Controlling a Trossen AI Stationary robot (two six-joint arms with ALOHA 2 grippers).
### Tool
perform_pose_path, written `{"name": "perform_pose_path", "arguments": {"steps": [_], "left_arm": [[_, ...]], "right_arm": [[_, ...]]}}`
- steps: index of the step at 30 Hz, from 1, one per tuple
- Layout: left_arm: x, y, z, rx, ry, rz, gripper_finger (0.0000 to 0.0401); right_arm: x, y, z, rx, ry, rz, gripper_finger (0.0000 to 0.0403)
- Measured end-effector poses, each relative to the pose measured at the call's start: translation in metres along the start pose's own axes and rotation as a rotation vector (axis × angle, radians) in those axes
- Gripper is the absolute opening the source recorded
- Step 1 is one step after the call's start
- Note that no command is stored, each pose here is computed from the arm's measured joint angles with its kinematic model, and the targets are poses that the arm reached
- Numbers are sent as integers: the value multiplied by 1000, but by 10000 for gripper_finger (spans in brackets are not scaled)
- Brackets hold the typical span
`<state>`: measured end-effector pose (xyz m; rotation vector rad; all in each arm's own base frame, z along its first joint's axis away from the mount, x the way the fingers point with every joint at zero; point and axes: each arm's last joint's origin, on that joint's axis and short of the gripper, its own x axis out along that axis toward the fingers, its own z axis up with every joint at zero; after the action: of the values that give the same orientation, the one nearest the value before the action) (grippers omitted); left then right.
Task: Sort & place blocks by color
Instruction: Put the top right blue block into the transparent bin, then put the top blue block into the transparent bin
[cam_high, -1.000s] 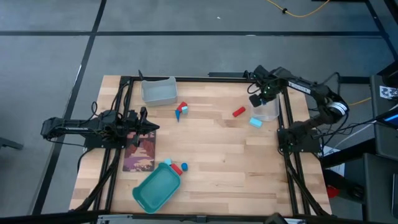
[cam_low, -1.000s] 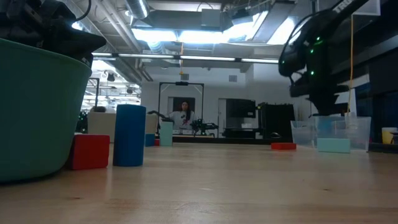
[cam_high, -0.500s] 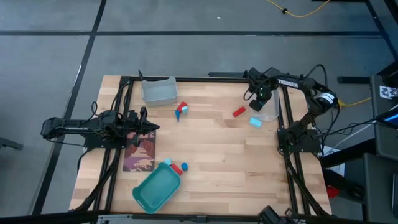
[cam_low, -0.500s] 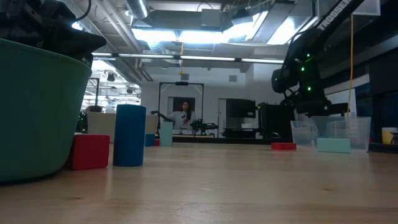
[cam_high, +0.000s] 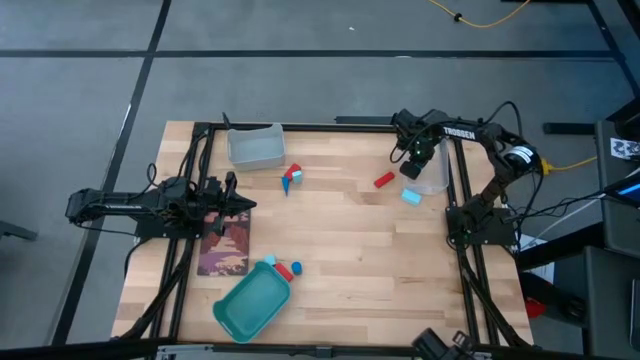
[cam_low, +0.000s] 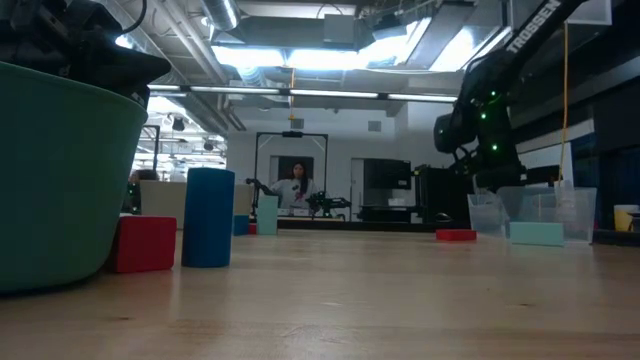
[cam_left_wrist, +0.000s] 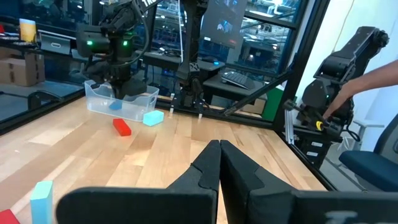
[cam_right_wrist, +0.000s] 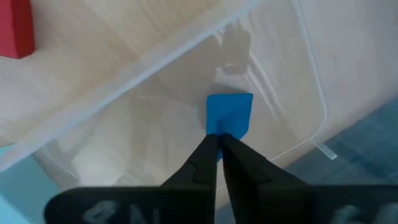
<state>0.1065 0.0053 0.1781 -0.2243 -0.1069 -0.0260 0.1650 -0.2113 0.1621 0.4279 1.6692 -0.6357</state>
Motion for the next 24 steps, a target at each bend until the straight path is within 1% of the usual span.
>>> {"name": "perform_pose_path", "arguments": {"steps": [4,8,12,15,17,20,24], "left_arm": [[0,0,0,0,0,0,0],[0,0,0,0,0,0,0],[0,0,0,0,0,0,0],[0,0,0,0,0,0,0],[0,0,0,0,0,0,0],[0,0,0,0,0,0,0],[0,0,0,0,0,0,0]], "right_arm": [[-11,-1,-1,-4,11,18,71],[-32,-6,-1,-2,2,15,135],[-67,-13,-1,4,-45,12,204],[-100,-17,-4,19,-148,58,242],[-122,-18,-7,47,-248,129,258],[-152,-14,-15,91,-404,310,269],[-180,-1,-31,76,-611,546,271]]}}
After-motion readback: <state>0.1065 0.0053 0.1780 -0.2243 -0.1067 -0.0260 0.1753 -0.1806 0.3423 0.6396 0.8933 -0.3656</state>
